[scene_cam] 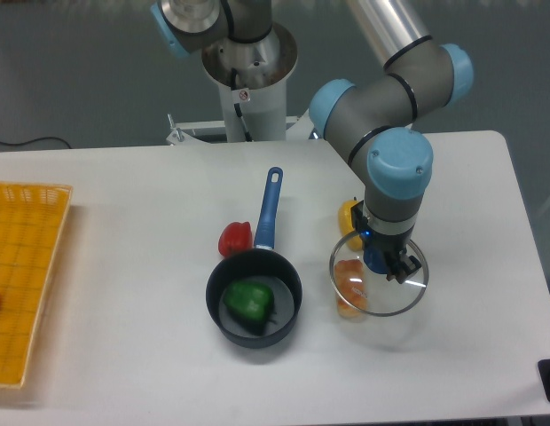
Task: Close the pot lid
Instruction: 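Lift the clear glass lid with the gripper off the food items, then carry the glass lid over to the black saucepan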
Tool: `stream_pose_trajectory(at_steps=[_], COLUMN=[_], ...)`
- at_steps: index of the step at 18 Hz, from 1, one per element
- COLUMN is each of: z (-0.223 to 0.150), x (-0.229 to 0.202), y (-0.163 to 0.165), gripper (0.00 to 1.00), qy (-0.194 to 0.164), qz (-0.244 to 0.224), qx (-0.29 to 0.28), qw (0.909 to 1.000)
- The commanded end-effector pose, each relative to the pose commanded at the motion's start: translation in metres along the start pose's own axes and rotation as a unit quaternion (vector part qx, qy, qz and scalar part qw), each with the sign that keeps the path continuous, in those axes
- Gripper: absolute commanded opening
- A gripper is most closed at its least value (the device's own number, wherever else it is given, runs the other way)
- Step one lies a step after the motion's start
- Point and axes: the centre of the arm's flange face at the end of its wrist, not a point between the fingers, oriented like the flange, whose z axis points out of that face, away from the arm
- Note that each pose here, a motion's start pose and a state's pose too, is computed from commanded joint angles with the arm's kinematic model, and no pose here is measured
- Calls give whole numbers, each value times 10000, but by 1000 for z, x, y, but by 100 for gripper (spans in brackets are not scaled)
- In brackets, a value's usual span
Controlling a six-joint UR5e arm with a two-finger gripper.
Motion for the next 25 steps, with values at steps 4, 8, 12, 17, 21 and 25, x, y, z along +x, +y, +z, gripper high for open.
stream_pose_trajectory(at_steps=[4, 8, 12, 17, 21, 25], z=[1, 0, -6, -14, -20, -28], x=[1, 3, 10, 19, 25, 28], y=[-4, -4, -12, -34, -56, -78], gripper=[61, 61, 61, 61, 61, 61], qy=[9, 32, 120, 176, 159, 96], qz=[-137, -167, -93, -162, -135, -30], qx=[39, 45, 50, 207, 403, 556], qw=[9999, 9998, 9999, 9995, 9990, 9984])
